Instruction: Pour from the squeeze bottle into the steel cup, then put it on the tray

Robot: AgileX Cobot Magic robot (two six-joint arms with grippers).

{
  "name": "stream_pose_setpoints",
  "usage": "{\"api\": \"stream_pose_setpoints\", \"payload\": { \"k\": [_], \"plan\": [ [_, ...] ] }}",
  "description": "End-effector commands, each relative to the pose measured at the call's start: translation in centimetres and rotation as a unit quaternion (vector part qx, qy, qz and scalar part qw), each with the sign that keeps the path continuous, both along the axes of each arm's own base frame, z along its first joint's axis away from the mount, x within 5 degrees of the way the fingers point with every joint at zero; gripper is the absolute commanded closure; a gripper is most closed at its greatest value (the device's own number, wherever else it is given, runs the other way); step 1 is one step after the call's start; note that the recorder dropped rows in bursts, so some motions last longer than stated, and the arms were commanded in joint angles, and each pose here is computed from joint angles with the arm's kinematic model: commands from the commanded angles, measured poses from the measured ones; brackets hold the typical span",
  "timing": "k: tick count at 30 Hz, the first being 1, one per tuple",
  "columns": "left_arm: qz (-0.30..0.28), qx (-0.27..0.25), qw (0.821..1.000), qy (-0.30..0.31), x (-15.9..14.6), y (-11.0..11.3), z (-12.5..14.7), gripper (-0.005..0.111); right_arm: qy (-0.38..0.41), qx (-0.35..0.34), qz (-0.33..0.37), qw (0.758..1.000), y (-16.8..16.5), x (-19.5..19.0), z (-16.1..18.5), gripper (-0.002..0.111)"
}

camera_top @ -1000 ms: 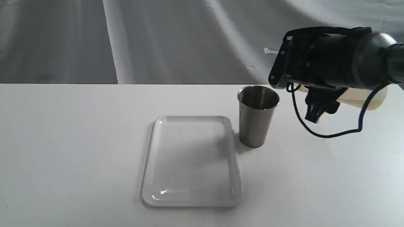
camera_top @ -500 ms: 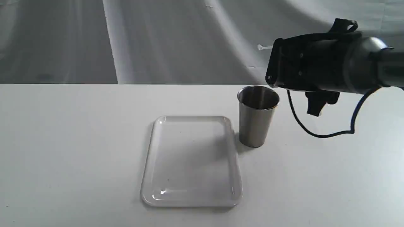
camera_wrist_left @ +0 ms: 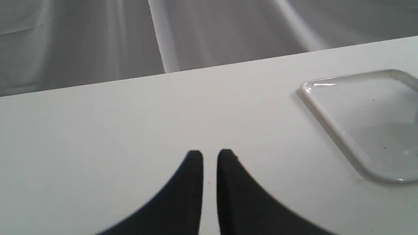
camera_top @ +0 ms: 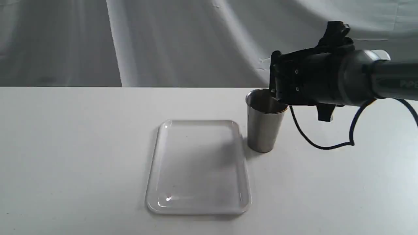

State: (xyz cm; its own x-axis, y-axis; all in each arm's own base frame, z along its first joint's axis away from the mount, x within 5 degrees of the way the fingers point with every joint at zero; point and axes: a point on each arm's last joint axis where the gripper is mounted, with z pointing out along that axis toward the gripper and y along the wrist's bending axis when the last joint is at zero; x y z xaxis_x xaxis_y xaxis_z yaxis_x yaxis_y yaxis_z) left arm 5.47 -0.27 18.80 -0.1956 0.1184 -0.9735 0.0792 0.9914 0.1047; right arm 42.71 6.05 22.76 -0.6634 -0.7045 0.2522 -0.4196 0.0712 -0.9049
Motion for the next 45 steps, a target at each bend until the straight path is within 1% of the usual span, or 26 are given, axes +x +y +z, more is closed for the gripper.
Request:
{"api": "stream_pose_setpoints", "payload": {
  "k": [1,10,18,32,37,45],
  "plan": [
    [-0.001,-0.001,1.0,-0.003,0.0,0.0,-0.1,0.098,-0.01,-0.033,0.006,0.999,-0.1,0.1,1.1,0.064],
    [-0.001,-0.001,1.0,-0.003,0.0,0.0,-0.1,0.098,0.014,-0.075,0.018,0.997,-0.2,0.1,1.4,0.064],
    [-0.001,-0.001,1.0,-0.003,0.0,0.0,-0.1,0.098,0.016,-0.102,0.029,0.994,-0.2,0.2,1.7,0.064],
    [-0.001,-0.001,1.0,-0.003,0.0,0.0,-0.1,0.098,0.054,-0.158,0.051,0.985,-0.1,0.3,2.0,0.064],
    [-0.001,-0.001,1.0,-0.003,0.0,0.0,-0.1,0.098,0.054,-0.173,0.056,0.982,-0.1,0.4,2.2,0.064],
    [-0.001,-0.001,1.0,-0.003,0.0,0.0,-0.1,0.098,0.086,-0.202,0.067,0.973,-0.1,0.4,2.2,0.064]
  ]
}}
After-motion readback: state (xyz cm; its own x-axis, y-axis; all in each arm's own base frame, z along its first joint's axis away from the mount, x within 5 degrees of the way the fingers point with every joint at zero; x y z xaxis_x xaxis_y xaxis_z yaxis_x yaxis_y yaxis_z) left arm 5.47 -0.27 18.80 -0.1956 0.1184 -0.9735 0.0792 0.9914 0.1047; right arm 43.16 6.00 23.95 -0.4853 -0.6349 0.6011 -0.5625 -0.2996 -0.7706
